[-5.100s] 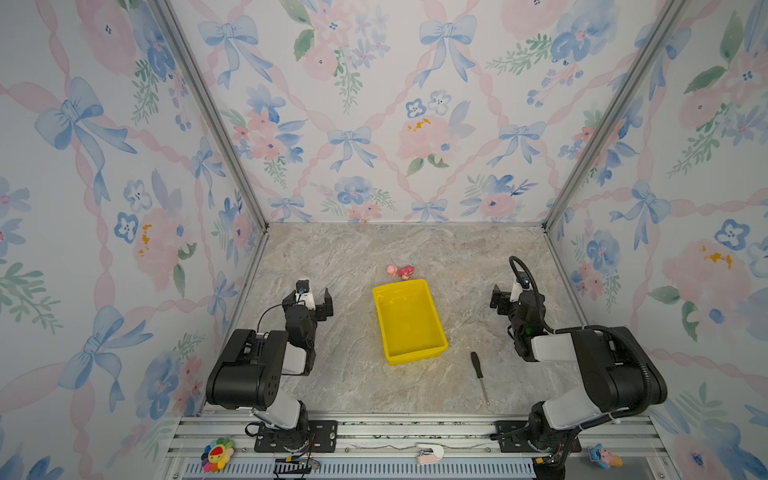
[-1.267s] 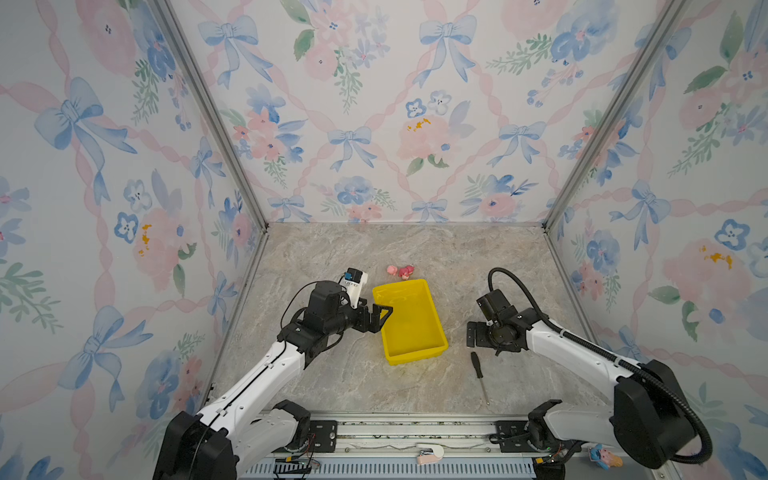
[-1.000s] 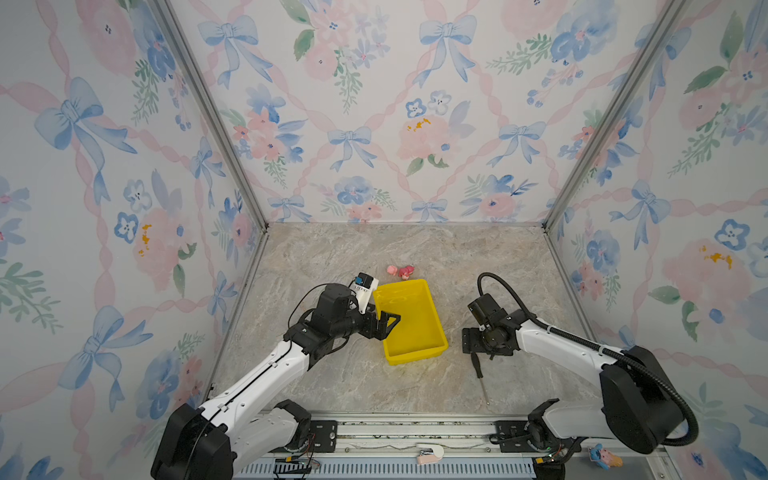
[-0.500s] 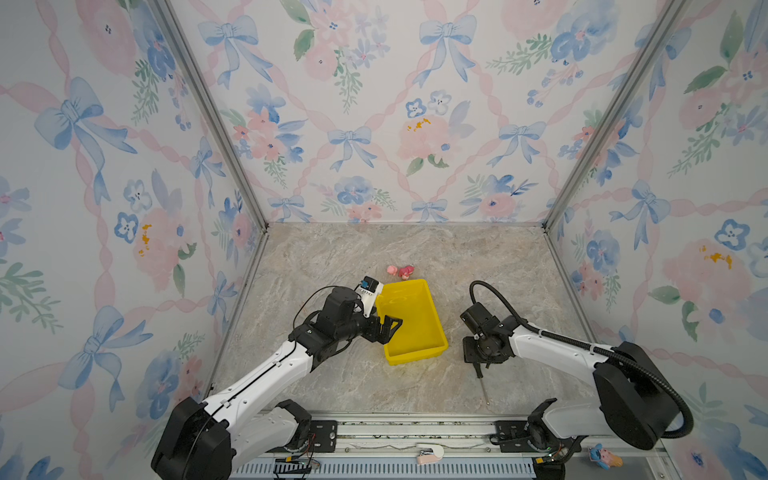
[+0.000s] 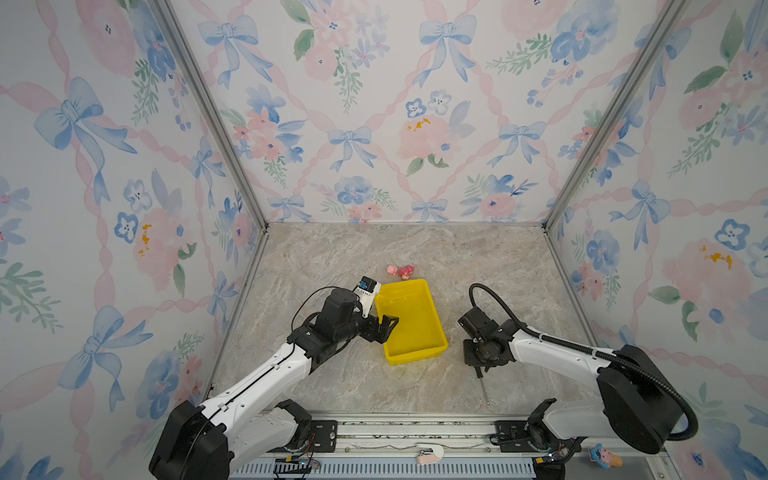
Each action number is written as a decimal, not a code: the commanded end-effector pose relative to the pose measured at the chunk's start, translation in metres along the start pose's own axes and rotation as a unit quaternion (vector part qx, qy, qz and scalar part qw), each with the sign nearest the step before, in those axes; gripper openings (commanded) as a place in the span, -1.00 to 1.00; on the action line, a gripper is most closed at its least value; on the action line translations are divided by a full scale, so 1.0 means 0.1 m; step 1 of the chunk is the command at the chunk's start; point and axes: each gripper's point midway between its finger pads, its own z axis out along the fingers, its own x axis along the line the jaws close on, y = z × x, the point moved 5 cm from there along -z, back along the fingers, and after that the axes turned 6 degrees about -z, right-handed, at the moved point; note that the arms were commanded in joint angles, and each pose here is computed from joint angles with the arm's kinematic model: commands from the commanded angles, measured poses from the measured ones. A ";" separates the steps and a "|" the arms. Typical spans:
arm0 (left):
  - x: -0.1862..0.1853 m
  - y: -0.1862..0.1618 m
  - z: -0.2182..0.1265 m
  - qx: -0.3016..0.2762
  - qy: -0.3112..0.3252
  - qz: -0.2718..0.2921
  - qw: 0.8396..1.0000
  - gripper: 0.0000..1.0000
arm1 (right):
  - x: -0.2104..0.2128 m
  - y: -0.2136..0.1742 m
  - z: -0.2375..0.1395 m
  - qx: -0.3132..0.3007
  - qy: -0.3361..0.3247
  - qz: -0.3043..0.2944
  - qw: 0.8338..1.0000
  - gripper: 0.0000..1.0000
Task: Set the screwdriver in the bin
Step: 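Lower the right gripper onto the black screwdriver handle and close it, then lift the screwdriver with the right gripper and carry it over the bin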
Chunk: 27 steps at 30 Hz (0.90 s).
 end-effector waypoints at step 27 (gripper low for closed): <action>0.18 0.07 -0.05 -0.031 0.053 -0.025 0.998 0.95 | 0.14 0.38 -1.06 -0.134 -0.009 -0.028 0.991 -0.96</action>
